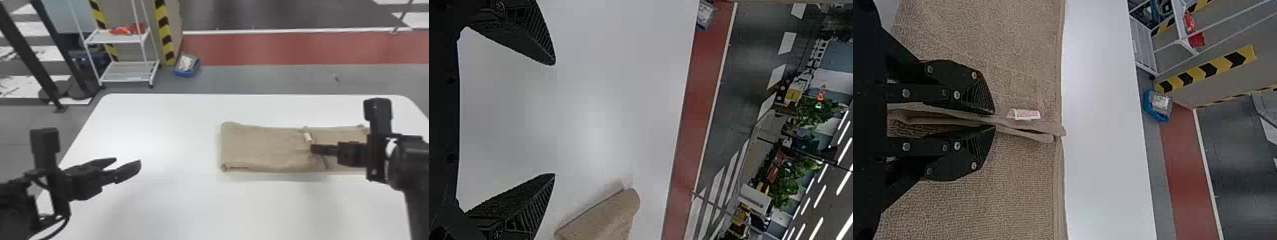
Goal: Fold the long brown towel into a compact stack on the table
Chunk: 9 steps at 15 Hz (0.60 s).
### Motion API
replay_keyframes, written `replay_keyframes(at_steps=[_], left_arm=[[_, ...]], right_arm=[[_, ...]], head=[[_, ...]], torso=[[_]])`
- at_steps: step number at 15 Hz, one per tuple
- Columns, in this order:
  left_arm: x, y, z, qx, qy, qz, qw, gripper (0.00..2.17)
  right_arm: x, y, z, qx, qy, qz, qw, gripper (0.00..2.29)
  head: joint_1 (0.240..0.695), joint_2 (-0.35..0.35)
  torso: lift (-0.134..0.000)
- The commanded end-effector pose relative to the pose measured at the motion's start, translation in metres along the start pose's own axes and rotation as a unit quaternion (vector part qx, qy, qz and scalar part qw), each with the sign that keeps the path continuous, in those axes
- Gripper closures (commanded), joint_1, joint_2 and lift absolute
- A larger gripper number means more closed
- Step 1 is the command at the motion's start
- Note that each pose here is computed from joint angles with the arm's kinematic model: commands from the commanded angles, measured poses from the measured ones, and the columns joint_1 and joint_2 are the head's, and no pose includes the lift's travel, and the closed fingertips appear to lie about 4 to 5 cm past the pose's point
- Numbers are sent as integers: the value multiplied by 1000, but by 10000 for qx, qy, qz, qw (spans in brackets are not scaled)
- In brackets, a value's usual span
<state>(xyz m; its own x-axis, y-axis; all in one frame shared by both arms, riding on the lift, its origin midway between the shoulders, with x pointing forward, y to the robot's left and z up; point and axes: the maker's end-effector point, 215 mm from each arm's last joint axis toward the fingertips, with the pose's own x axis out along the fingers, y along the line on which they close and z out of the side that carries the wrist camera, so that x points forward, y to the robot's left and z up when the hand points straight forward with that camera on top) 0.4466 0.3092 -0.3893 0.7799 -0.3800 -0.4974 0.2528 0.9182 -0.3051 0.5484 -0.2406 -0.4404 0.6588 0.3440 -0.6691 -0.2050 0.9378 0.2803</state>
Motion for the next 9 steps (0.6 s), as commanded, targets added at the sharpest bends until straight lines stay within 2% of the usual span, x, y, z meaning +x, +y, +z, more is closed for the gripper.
replay_keyframes(at_steps=[1, 2, 3, 5, 6, 8, 9], left_arm=[[0, 0, -1, 0, 2, 2, 10000, 87], [0, -1, 0, 5, -2, -6, 10000, 87], [0, 0, -1, 0, 2, 9, 10000, 87], [0, 0, 0, -5, -10, 5, 10000, 87], [-1, 2, 1, -14, -22, 19, 10000, 87], [-3, 5, 0, -36, -27, 41, 10000, 87], [-4, 5, 0, -45, -39, 37, 10000, 87]], right_arm=[[0, 2, -2, 27, 10, 31, 10000, 994], [0, 3, -1, 32, 6, 60, 10000, 1200], [1, 5, 0, 23, -9, 85, 10000, 1237], [0, 12, 12, -52, -194, 219, 9996, 1237], [-8, 16, 27, -98, -400, 278, 9988, 1241], [-27, 22, 41, 57, -574, 400, 9975, 1237], [-35, 15, 43, 102, -665, 349, 9971, 1241]], head=[[695, 76], [695, 77], [695, 77], [695, 80], [695, 82], [695, 87], [695, 89]], torso=[[-124], [-124], [-124], [-124], [-124], [-124], [-124]])
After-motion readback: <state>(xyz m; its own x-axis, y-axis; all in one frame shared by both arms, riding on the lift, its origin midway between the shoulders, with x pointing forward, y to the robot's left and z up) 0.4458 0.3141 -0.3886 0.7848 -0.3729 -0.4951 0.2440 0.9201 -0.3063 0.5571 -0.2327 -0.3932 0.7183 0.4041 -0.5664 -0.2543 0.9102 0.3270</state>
